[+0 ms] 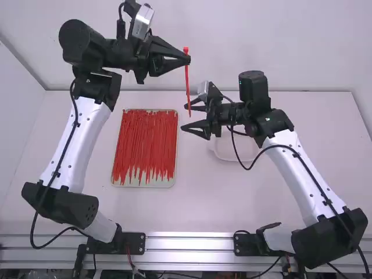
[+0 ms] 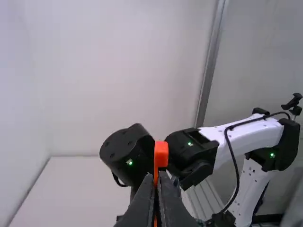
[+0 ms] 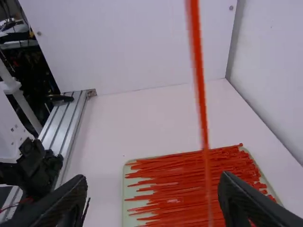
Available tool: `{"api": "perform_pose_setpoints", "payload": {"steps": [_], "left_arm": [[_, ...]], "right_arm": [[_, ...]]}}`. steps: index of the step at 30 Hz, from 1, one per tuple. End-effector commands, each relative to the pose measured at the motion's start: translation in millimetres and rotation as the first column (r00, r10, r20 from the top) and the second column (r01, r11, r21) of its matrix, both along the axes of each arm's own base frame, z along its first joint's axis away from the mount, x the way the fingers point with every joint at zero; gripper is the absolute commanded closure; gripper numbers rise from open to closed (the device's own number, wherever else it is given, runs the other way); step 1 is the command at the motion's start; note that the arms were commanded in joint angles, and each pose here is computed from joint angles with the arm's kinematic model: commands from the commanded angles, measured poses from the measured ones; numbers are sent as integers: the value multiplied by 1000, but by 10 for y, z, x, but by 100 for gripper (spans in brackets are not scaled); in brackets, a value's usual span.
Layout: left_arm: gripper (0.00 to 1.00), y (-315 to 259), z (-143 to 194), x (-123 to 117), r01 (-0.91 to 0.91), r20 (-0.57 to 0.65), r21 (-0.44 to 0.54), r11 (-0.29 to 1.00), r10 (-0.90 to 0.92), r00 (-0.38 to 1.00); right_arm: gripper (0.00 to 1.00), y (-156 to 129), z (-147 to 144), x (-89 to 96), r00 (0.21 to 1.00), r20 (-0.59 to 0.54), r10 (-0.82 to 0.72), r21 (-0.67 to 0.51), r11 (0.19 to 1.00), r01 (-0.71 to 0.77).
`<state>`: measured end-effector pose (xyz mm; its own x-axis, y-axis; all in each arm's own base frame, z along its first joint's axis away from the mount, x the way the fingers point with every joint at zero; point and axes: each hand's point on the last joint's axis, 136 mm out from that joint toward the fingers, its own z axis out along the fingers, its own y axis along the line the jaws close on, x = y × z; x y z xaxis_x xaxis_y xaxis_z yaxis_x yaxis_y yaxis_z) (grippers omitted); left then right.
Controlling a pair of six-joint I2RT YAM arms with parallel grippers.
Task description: Fasten the cable tie
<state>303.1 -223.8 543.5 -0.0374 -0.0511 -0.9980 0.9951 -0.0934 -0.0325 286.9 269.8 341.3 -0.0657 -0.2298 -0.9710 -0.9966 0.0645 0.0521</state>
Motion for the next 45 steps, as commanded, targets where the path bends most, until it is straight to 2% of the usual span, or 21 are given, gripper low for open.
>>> {"api": "perform_pose_setpoints", "payload": {"steps": [1, 3, 4, 8, 9, 10, 12, 14, 19, 20, 21, 22, 23, 29, 36, 40, 43, 44, 45], "left_arm": [[98, 84, 165, -37, -32, 41, -13, 999, 32, 999], [98, 100, 215, -3, -56, 5, -22, 998, 57, 998], [98, 87, 221, 0, -59, -4, -25, 998, 59, 998], [98, 82, 206, 1, -55, -13, -21, 998, 55, 998], [98, 81, 199, 9, -56, -22, -20, 998, 56, 998], [98, 81, 197, 11, -56, -24, -20, 998, 56, 998], [98, 75, 199, 20, -61, -28, -23, 998, 60, 998], [98, 75, 201, 22, -62, -27, -24, 998, 61, 998], [96, 75, 208, 31, -68, -25, -28, 997, 67, 997], [76, 77, 208, 37, -70, -18, -30, 997, 70, 997], [69, 78, 209, 39, -71, -17, -31, 997, 71, 997], [51, 91, 214, 55, -80, -19, -33, 996, 79, 997], [1, 126, 220, 105, -104, -29, -40, 994, 102, 994], [1, 251, 184, 291, -184, -37, -48, 982, 183, 982], [1, 357, 45, 593, -317, -89, -39, 948, 313, 946], [1, 371, -61, 704, -368, -96, -18, 930, 365, 926], [1, 387, -125, 788, -410, -107, -4, 912, 408, 907], [1, 390, -130, 795, -414, -106, -3, 910, 411, 905], [1, 404, -157, 840, -437, -112, 4, 899, 435, 893]], "right_arm": [[33, -2, 112, -8, 999, 37, 4, 11, 1000, -4], [55, -7, 114, -12, 1000, 29, 5, 13, 1000, -6], [59, -7, 115, -15, 1000, 23, 6, 15, 1000, -6], [60, -2, 116, -19, 1000, -2, 2, 16, 1000, -2], [67, -2, 117, -23, 1000, -2, 4, 17, 1000, -4], [68, -4, 117, -22, 1000, -3, 4, 17, 1000, -3], [92, -5, 119, -23, 1000, -2, 4, 18, 1000, -4], [100, -4, 119, -23, 1000, -2, 4, 18, 1000, -4], [100, -6, 132, -6, 999, -53, -14, 23, 1000, 15], [100, -28, 137, 19, 998, -65, -26, 25, 999, 27], [100, -32, 137, 23, 998, -65, -27, 25, 999, 29], [100, -43, 139, 28, 997, -66, -29, 26, 999, 30], [100, -68, 139, 49, 996, -80, -40, 26, 999, 42], [100, -196, 163, 181, 978, -176, -111, 33, 992, 118], [100, -424, 164, 568, 933, -183, -310, 7, 948, 317], [100, -567, 114, 831, 873, -152, -464, -31, 885, 465], [100, -722, 12, 1062, 778, -106, -620, -91, 785, 613], [100, -732, 7, 1074, 772, -103, -627, -94, 779, 620], [100, -811, -28, 1159, 724, -77, -685, -115, 728, 676]]}}
